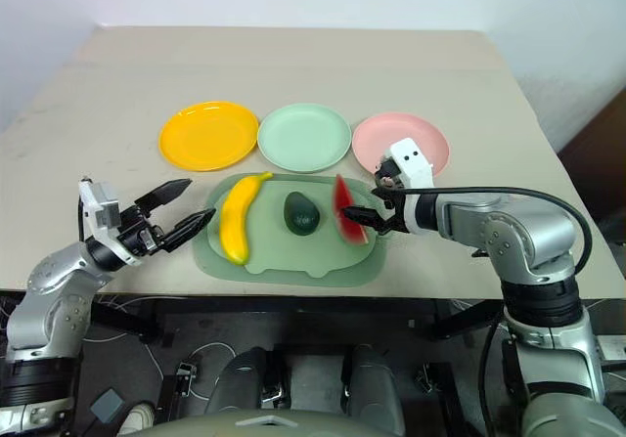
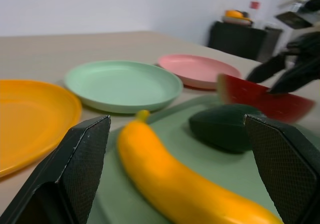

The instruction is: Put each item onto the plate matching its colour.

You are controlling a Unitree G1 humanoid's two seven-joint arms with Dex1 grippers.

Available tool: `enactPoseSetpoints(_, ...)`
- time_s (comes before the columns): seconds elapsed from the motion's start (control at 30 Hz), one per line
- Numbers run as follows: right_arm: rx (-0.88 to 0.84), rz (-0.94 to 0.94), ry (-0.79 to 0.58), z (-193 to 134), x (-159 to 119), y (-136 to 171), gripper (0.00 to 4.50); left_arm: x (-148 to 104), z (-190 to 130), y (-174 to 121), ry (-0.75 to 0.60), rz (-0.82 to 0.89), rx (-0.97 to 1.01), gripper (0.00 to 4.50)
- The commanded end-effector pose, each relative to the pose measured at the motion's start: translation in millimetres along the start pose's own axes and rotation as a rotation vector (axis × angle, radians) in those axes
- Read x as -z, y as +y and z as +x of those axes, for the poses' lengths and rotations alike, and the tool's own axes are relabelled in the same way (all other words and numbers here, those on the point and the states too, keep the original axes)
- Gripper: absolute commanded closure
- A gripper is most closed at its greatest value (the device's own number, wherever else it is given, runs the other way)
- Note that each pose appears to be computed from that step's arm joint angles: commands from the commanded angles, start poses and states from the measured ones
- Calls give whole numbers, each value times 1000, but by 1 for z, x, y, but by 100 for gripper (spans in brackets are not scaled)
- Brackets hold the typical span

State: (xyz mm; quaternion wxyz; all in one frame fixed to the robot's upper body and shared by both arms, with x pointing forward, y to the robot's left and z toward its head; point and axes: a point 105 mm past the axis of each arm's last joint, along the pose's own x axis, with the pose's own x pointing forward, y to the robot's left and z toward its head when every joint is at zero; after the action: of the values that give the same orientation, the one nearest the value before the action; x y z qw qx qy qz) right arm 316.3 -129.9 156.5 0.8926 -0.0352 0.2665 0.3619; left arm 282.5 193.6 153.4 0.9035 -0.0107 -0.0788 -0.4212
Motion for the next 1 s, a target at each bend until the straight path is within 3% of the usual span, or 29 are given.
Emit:
enactPoseSetpoints(0.03, 8, -24, -23, -2, -12, 3, 0, -11, 3, -14, -7, 29, 94, 2)
enactPoseSetpoints(0.33, 57, 10, 115, 17, -8, 8, 0, -9, 5, -32, 54, 52, 257, 2)
enactPoseSetpoints(0.97, 239, -45, 321, 38, 22, -5, 0, -6, 15, -25, 33, 57, 239, 2)
enactPoseSetpoints(1.0, 225, -42, 326, 40, 23, -3, 18, -5, 15, -25, 38, 58, 238, 1)
